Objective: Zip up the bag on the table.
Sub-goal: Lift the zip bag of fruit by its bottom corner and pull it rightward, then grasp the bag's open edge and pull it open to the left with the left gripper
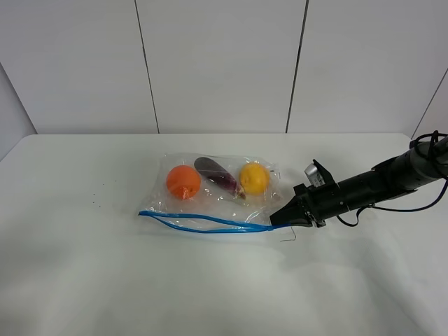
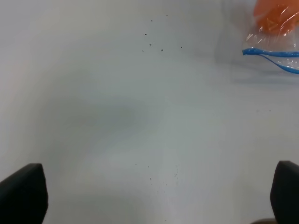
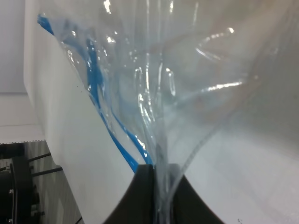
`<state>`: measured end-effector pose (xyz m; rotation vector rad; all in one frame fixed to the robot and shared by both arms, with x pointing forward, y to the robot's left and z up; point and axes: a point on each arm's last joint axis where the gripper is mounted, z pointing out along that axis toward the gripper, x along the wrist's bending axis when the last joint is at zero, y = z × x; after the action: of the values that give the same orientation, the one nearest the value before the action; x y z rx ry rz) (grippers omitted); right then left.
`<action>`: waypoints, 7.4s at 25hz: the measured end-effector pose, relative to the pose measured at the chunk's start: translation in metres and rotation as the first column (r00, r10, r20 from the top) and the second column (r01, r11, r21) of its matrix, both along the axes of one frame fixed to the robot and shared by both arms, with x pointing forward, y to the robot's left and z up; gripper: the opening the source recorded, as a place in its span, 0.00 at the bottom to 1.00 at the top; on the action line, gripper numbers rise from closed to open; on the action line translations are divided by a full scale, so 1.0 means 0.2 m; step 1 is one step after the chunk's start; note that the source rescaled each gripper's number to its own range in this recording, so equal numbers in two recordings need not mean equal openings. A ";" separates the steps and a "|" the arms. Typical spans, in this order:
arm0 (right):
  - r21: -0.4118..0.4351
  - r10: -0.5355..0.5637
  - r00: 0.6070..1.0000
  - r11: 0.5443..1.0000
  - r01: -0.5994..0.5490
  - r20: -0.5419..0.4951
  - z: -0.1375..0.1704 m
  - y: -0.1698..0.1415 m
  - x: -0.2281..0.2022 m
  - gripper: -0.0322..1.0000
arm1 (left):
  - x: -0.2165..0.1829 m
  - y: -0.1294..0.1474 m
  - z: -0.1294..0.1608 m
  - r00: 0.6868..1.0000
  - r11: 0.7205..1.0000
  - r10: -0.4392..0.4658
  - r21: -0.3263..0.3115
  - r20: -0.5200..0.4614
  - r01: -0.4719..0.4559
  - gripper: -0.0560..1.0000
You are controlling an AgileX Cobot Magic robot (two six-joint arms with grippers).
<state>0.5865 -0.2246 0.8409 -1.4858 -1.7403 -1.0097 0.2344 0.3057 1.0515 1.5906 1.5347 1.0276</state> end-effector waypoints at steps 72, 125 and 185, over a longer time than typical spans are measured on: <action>0.202 -0.191 0.979 0.959 0.200 -0.065 0.40 0.03 0.05 0.03 | 0.00 0.00 0.00 1.000 1.000 0.000 0.000 0.000 0.000 1.00; 0.229 -0.225 0.971 0.944 0.237 -0.078 0.41 0.03 0.07 0.03 | 1.49 -0.41 0.02 0.732 0.521 -0.534 0.517 -0.424 0.679 0.82; 0.250 -0.257 0.960 0.928 0.276 -0.107 0.42 0.03 0.08 0.03 | 1.43 -1.51 -0.60 0.377 0.379 -0.915 0.635 0.147 0.673 0.49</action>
<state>0.6025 -0.2185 0.9249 -1.5899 -1.3161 -1.2553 0.5198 0.0043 0.9317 1.8843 -0.0486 1.0713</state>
